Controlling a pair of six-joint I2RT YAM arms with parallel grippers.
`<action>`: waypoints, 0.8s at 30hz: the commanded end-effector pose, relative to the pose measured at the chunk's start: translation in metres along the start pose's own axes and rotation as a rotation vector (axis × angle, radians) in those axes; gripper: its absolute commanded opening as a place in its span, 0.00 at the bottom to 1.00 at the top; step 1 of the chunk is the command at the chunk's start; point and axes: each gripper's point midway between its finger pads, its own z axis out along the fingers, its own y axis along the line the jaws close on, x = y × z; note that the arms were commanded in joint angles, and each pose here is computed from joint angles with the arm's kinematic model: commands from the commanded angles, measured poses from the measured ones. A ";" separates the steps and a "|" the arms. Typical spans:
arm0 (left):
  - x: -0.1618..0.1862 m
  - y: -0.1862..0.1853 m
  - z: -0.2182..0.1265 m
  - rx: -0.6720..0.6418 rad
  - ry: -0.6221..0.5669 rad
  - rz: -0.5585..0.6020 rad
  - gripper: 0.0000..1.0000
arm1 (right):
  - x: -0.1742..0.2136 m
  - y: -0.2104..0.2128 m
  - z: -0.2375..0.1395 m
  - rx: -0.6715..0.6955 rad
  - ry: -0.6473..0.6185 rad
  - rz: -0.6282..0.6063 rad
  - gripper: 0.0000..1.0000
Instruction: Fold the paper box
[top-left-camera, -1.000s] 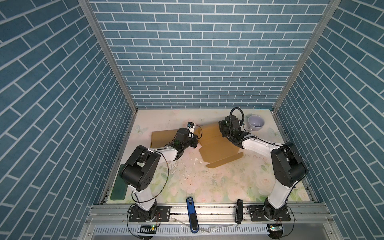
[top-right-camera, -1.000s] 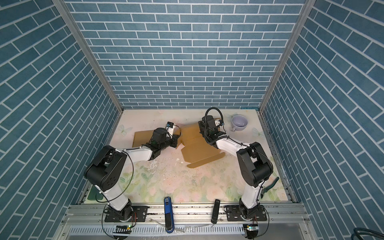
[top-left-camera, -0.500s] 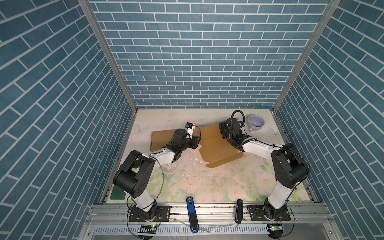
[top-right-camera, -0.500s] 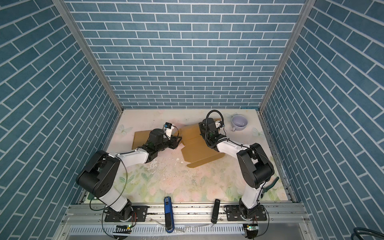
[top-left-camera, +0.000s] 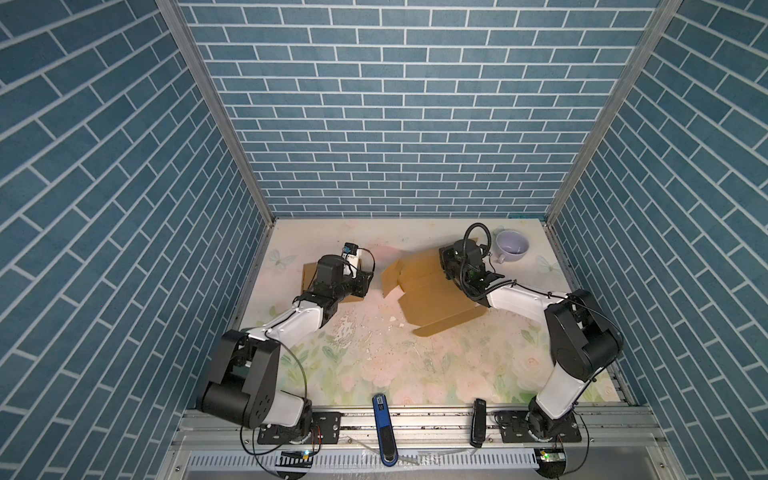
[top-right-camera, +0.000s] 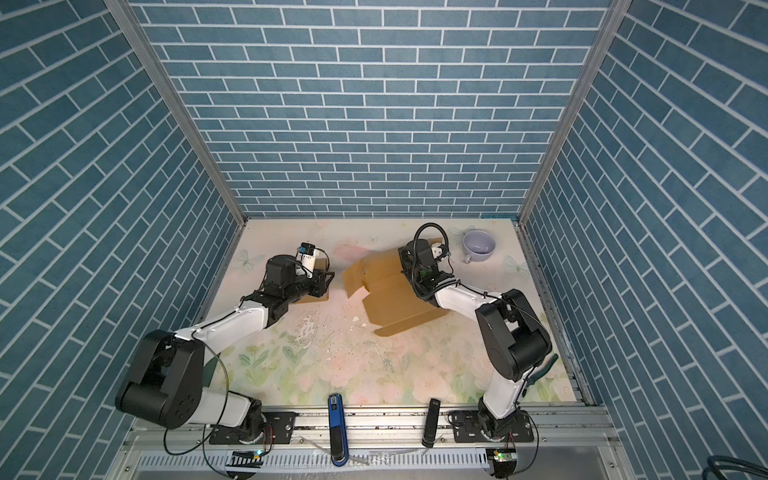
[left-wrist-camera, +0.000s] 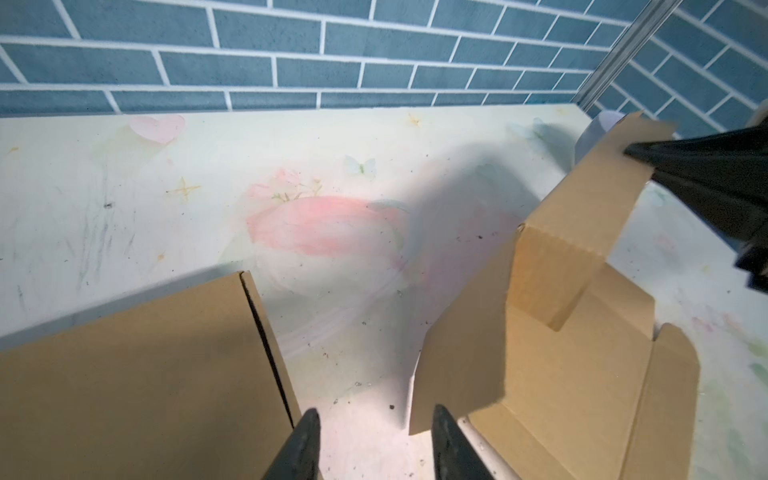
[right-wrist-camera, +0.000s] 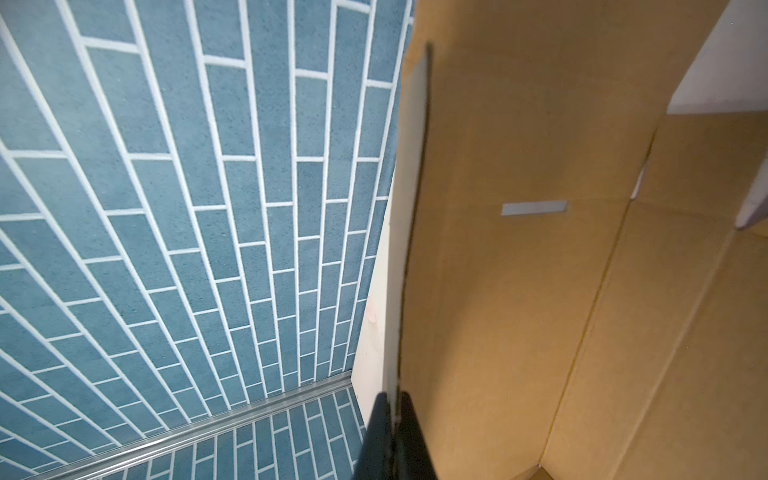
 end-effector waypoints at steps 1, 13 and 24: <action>0.007 0.006 0.021 -0.001 0.060 0.031 0.40 | 0.007 -0.043 -0.004 0.128 0.028 -0.054 0.00; 0.025 -0.053 0.054 0.174 0.142 0.136 0.37 | 0.008 -0.047 -0.004 0.130 0.027 -0.056 0.00; 0.036 -0.092 0.051 0.252 0.175 0.196 0.36 | 0.011 -0.049 -0.005 0.127 0.022 -0.060 0.00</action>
